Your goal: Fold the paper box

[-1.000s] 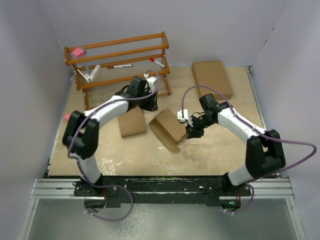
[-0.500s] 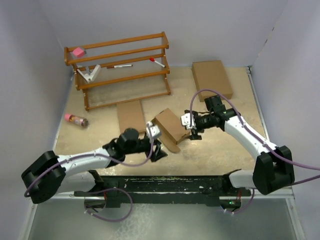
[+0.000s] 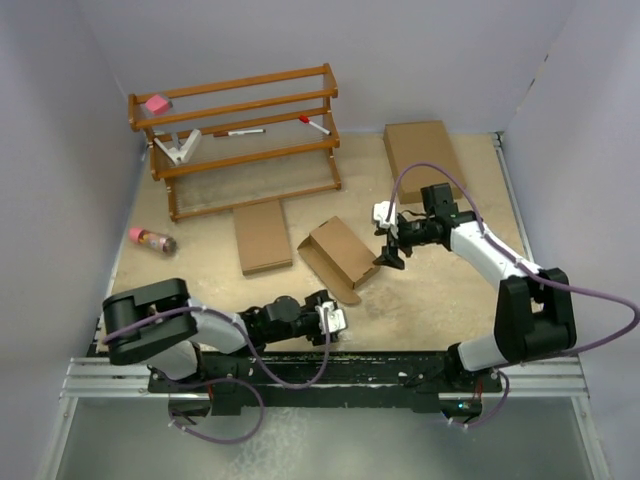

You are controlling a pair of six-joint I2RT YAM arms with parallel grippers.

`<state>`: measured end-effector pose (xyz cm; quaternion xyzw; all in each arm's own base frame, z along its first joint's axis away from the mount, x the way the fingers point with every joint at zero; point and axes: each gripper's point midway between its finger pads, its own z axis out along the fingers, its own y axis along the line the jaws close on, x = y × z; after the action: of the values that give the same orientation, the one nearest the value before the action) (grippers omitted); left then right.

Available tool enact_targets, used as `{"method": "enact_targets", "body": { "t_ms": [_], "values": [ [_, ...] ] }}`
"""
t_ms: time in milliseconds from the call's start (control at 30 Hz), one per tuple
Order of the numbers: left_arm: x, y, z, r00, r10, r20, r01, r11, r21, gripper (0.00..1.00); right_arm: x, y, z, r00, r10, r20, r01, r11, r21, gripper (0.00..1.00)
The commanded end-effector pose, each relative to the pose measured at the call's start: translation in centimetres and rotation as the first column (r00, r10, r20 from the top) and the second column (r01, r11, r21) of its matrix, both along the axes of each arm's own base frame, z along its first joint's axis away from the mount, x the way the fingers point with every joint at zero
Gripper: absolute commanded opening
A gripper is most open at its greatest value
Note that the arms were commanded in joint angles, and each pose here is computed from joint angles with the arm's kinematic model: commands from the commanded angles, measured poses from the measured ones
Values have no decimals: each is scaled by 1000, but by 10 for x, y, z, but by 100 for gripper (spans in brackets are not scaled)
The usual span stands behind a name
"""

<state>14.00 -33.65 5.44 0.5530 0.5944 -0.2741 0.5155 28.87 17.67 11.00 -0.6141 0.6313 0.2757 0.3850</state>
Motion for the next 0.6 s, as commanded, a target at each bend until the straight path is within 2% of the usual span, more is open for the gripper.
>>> {"method": "enact_targets", "body": {
  "t_ms": [0, 167, 300, 567],
  "values": [
    [31, -30, 34, 982, 93, 162, -76, 992, -105, 69, 14, 6, 9, 992, -101, -80, 105, 993, 51, 80],
    [44, -37, 36, 968, 152, 198, -127, 983, -133, 67, 31, 10, 7, 943, -212, -256, 234, 971, 58, 79],
    [46, -45, 30, 971, 151, 185, -131, 985, -116, 63, 36, 6, -9, 877, -277, -393, 310, 951, 21, 77],
    [49, -52, 16, 973, 156, 168, -139, 985, -106, 57, 44, 3, -17, 847, -323, -423, 361, 932, 12, 76]
  ]
}}
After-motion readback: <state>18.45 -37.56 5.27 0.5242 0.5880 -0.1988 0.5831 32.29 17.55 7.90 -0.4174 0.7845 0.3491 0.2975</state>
